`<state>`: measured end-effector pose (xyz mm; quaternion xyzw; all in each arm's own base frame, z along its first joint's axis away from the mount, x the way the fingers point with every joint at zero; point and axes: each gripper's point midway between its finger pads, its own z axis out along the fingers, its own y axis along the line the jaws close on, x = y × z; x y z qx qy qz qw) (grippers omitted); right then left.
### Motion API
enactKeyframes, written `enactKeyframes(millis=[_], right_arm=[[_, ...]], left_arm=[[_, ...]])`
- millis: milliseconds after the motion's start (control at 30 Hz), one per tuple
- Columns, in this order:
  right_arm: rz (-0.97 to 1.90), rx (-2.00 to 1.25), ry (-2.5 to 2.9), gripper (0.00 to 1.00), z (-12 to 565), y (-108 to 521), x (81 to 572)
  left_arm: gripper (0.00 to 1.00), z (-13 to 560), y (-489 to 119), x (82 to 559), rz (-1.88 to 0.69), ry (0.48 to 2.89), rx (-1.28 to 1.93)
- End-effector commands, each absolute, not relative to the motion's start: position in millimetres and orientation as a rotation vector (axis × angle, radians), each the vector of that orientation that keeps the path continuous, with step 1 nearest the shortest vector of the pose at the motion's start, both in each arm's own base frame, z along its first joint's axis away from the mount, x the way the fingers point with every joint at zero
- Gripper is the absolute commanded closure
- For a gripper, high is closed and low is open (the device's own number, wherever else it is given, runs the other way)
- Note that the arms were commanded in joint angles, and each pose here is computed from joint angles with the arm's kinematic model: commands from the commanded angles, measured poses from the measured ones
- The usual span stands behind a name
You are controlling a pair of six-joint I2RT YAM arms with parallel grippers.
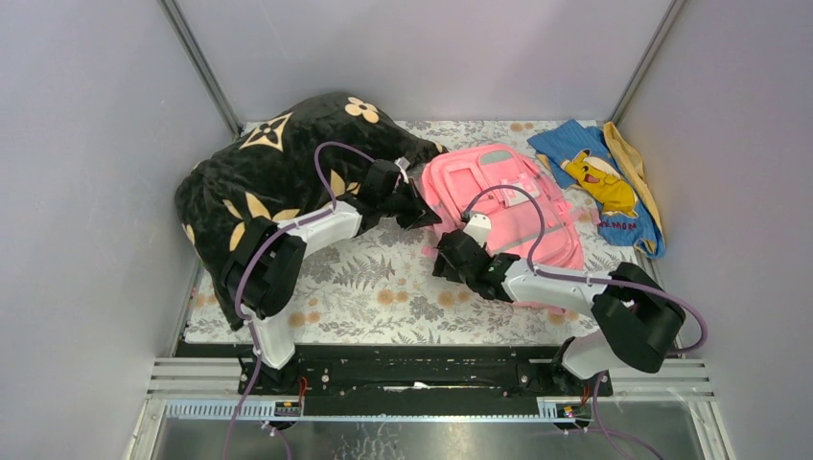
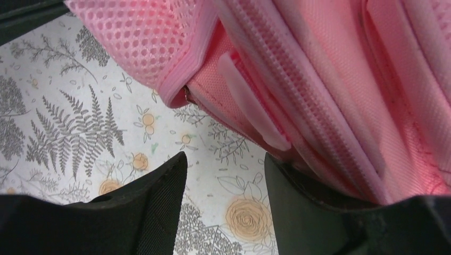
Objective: Pack the student bag
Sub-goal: Zip the student bag at the center of the board.
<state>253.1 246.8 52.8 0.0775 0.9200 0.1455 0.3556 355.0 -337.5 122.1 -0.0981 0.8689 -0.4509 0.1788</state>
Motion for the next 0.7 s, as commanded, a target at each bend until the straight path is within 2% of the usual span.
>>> enactKeyframes(millis=[0, 333, 667], right_arm=[[0.312, 0.259, 2.174, 0.40, 80, 246, 294], [0.243, 0.210, 2.052, 0.39, 97, 246, 317], [0.164, 0.188, 2.024, 0.44, 103, 250, 333]], left_arm=[[1.00, 157, -349, 362, -1.365, 2.357, -0.202], [1.00, 158, -350, 359, -1.392, 2.359, -0.197], [1.00, 157, -351, 356, -1.414, 2.359, -0.191]])
